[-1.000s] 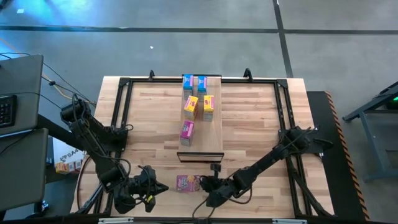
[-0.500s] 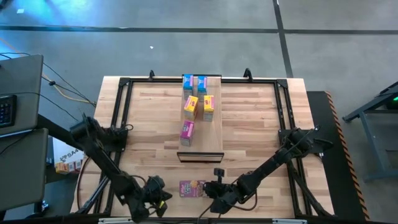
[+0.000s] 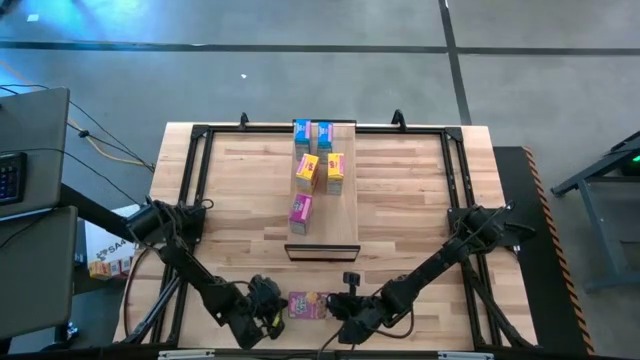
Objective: Stack cereal on shelf
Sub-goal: Put the purple cereal box on the shelf
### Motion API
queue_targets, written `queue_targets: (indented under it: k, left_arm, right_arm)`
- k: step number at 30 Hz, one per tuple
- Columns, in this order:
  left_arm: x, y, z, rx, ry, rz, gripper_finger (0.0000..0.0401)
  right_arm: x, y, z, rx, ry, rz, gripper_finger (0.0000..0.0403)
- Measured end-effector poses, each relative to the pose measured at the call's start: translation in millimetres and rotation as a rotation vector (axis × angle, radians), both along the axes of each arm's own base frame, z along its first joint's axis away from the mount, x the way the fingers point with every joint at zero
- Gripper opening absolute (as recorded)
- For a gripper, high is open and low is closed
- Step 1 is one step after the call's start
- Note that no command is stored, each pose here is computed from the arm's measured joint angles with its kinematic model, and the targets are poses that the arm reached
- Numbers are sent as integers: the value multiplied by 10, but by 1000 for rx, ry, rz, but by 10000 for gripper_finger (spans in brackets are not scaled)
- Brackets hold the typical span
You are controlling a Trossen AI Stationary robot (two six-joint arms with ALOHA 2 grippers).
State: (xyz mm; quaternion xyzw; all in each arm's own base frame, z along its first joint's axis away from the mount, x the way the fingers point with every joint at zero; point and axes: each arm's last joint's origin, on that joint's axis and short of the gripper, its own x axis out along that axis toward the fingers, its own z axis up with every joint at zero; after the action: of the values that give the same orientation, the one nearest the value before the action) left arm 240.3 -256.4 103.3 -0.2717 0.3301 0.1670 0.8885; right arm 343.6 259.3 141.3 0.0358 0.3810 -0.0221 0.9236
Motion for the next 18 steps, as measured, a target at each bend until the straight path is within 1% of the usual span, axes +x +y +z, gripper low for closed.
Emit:
queue_targets:
  k: [2, 5, 8, 11, 18]
  left_arm:
    - [28, 5, 8, 55, 0, -59, 0]
    - [46, -31, 25, 128, 3, -194, 0]
    - [56, -56, 61, 138, 7, -277, 0]
    - [53, -62, 145, 107, -8, -282, 0]
    - [54, -23, 430, 130, -114, -235, 0]
  right_arm:
    - [-1, 7, 0, 7, -1, 4, 0]
    - [0, 11, 2, 13, -1, 8, 0]
    - [-1, 14, 2, 16, -1, 7, 0]
    - [-5, 14, 0, 12, 2, 7, 0]
    - [-34, 18, -18, -5, 22, 12, 0]
